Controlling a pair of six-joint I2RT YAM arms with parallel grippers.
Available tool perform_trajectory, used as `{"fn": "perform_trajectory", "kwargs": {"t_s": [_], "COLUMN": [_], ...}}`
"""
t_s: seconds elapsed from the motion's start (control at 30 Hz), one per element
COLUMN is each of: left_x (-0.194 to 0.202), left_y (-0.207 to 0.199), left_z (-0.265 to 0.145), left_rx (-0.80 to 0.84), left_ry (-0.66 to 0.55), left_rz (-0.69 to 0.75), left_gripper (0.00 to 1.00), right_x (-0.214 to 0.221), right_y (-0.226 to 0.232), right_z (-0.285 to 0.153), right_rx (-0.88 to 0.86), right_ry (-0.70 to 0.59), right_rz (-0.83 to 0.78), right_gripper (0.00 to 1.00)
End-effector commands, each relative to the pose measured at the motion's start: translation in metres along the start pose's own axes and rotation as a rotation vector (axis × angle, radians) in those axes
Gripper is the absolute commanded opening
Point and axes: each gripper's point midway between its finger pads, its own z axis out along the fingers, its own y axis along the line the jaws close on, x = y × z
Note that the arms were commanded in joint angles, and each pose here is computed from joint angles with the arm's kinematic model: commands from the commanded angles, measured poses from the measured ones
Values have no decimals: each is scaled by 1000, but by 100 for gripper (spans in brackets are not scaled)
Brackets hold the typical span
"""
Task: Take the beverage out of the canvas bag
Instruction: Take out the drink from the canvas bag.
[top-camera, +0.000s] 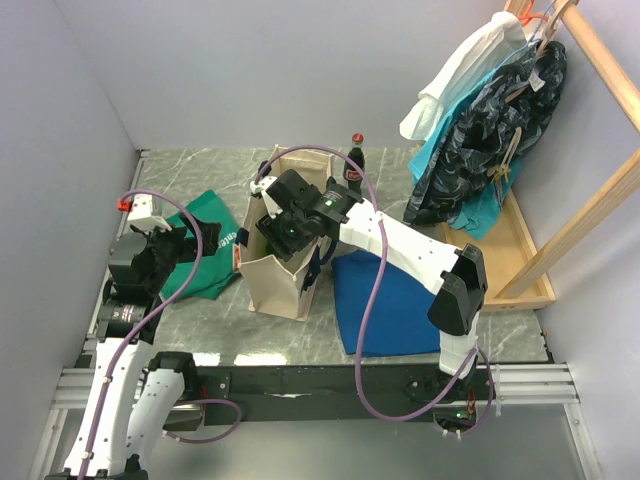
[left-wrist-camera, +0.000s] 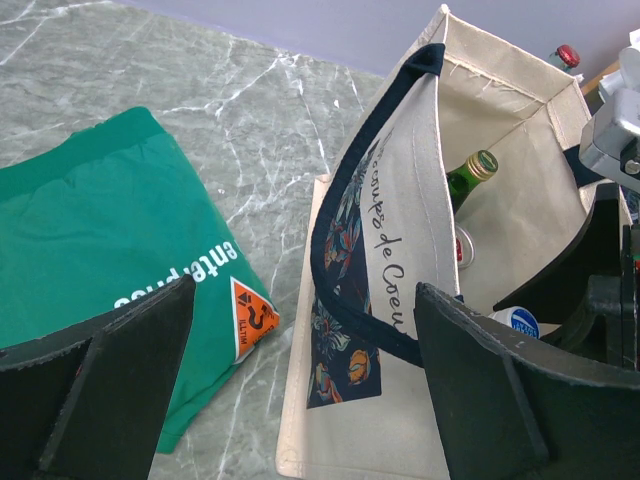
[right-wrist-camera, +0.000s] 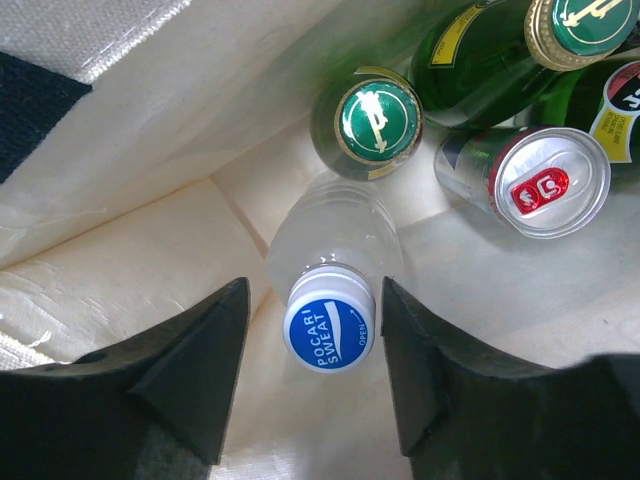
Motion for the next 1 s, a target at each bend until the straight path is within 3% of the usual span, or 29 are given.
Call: {"fn": "perform_trajectory", "kwargs": {"t_s": [0.0, 0.23, 0.33, 0.5, 0.7, 0.97], "left_x": [-13, -12, -13, -13, -13, -13], "left_y": [-5, -5, -5, -6, -5, -5], "left_z": [-2, -2, -3, -3, -3, -3], "left_rx": [16, 18, 17, 19, 17, 15], "left_ry": [-37, -37, -39, -40, -39, -41], "left_rz": [24, 25, 25, 25, 25, 25], "left_gripper": [96, 96, 96, 96, 96, 96], "right_x": [-13, -12, -11, -11, -8, -10], "right_y": [2, 3, 2, 3, 5, 8], "right_z": [-8, -10, -11, -12, -9, -11], "right_rx": [-14, -18, -10, -18, -33, -44], "right_ry": [-32, -23, -19, -16, -3, -14], "right_rz": [-7, -9, -7, -10, -10, -15], "right_gripper": [60, 54, 62, 61, 45, 13]}}
